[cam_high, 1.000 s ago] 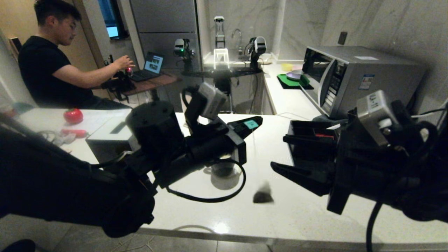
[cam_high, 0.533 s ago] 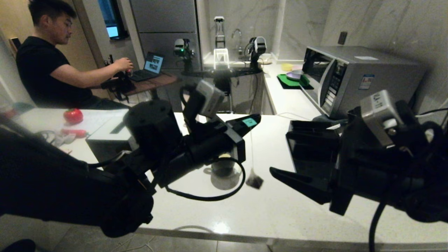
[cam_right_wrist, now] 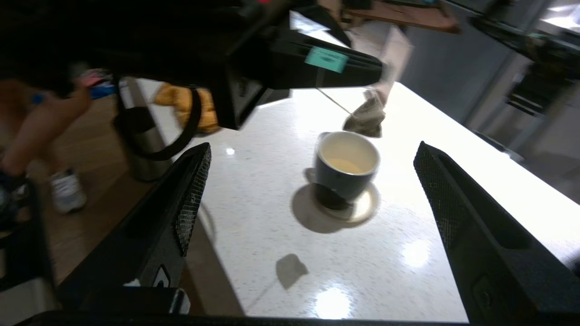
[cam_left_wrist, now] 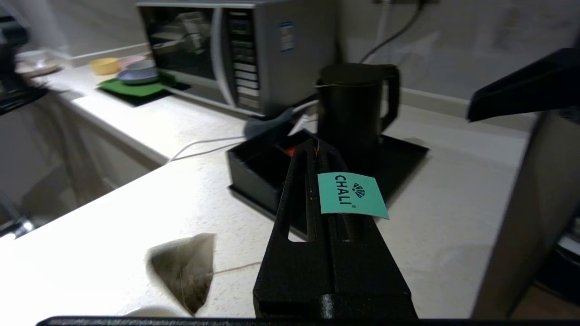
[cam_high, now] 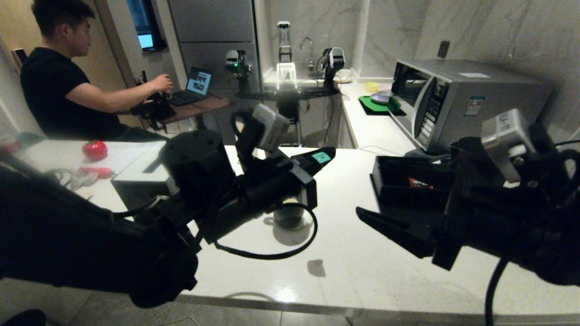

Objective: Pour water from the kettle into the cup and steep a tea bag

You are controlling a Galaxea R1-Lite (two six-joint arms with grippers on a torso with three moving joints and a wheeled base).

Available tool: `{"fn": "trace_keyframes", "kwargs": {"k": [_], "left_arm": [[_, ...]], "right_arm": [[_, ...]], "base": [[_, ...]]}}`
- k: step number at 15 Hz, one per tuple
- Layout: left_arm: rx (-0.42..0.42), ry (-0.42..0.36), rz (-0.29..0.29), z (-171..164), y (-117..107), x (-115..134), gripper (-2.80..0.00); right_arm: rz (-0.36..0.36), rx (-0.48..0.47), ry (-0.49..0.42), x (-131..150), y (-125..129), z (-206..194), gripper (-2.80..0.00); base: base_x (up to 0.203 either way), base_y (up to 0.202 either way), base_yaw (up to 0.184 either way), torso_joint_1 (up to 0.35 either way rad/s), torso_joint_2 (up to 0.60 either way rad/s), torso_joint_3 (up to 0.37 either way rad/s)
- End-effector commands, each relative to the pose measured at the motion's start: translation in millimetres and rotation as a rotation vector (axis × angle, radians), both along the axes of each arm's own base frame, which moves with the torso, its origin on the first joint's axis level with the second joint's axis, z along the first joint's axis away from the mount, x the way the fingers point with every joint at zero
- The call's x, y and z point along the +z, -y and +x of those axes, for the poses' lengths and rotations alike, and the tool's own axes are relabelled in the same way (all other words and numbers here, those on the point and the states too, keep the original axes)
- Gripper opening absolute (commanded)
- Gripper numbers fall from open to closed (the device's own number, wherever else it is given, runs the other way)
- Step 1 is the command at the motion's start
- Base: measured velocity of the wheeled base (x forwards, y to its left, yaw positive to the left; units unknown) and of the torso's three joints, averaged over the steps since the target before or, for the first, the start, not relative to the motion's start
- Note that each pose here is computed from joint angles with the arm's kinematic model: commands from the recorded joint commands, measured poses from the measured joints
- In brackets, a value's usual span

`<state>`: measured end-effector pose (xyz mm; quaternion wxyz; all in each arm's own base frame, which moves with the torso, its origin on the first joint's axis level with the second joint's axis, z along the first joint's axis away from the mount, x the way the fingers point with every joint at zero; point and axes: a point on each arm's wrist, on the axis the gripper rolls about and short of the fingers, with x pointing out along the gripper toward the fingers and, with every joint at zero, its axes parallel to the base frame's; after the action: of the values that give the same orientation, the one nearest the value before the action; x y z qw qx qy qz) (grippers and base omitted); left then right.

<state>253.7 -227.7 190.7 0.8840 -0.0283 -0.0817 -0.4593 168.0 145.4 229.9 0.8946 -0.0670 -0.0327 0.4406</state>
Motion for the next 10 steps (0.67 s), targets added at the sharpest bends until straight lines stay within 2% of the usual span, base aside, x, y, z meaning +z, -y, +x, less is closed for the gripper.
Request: {"fn": "trace_keyframes", "kwargs": {"k": [1, 8, 10], "left_arm": [[0.014, 0.002, -0.011, 0.1, -0.1, 1.3, -2.8], [0.039, -0.016, -0.019, 2.5, -2.1, -0.1, -2.8], [0.084, -0.037, -0.043, 3.1, -2.4, 1.2, -2.8]], "right_arm": [[0.003, -0.016, 0.005, 0.5, 0.8, -0.4, 0.0], [-0.002, -0.064, -0.001, -2.0, 1.6, 1.3, 0.0], [0.009, -0.104, -0.008, -1.2, 2.6, 2.0, 0.0]], "base": [[0.0, 0.0, 0.0, 0.0, 0.0, 0.0], [0.0, 0.0, 0.0, 0.0, 0.0, 0.0], [0.0, 0.0, 0.0, 0.0, 0.0, 0.0]]}}
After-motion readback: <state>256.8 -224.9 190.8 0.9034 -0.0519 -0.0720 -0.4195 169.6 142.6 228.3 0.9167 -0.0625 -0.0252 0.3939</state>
